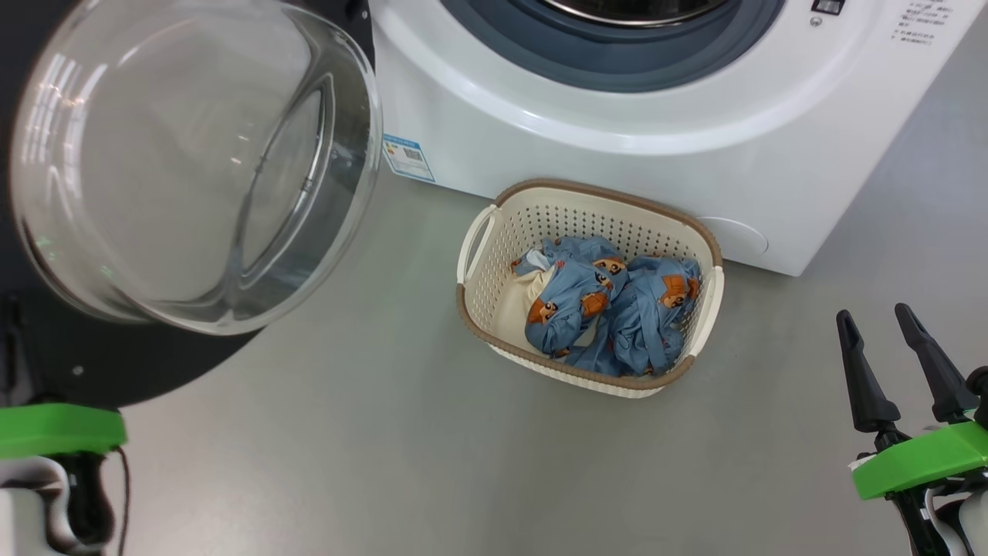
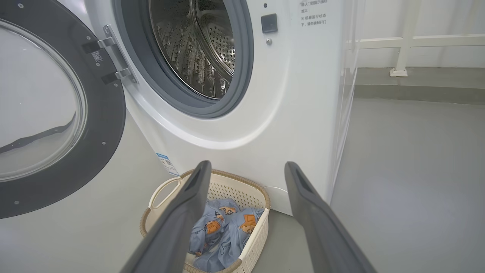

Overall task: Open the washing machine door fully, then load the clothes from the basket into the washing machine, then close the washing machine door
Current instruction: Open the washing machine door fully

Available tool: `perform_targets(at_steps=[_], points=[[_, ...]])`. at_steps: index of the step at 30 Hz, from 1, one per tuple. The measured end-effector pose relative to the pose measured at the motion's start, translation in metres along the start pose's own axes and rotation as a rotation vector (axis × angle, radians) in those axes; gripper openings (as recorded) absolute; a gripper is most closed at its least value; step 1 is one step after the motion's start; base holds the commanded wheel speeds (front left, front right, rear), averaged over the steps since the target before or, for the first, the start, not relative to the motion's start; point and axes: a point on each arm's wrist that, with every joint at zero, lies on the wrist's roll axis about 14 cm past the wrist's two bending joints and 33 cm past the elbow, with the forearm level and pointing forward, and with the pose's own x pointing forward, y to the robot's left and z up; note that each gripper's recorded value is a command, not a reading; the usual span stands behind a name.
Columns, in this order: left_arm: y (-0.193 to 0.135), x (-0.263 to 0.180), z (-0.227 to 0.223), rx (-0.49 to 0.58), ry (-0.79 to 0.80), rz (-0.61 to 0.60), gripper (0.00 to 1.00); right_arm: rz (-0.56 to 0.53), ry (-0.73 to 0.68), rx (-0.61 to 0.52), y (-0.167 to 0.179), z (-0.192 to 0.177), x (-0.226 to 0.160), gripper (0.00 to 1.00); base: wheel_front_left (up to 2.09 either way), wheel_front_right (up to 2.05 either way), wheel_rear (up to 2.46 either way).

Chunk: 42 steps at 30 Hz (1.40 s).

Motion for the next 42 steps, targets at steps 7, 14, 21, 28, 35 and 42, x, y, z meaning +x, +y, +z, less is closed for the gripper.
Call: perform_targets(at_steps=[7,14,21,28,35,42], points=[[0.016,0.013,0.007,0.012,-0.016,0.047,0.00,-0.004,0.020,0.000,-0.005,-0.008,0.001,1.00,0.00,0.00,0.00],[0.028,0.031,0.009,0.040,-0.013,0.091,0.00,-0.002,0.021,-0.009,-0.014,-0.011,0.012,1.00,0.00,0.00,0.00],[0.036,0.047,0.011,0.073,-0.010,0.124,0.00,-0.007,0.036,-0.012,-0.024,-0.020,0.017,1.00,0.00,0.00,0.00],[0.036,0.061,0.009,0.095,-0.009,0.140,0.00,-0.016,0.041,-0.011,-0.034,-0.027,0.023,1.00,0.00,0.00,0.00],[0.032,0.072,0.003,0.102,0.003,0.150,0.00,-0.022,0.044,-0.022,-0.043,-0.030,0.028,1.00,0.00,0.00,0.00],[0.033,0.074,0.003,0.106,0.007,0.155,0.00,-0.028,0.043,-0.023,-0.044,-0.029,0.026,1.00,0.00,0.00,0.00]])
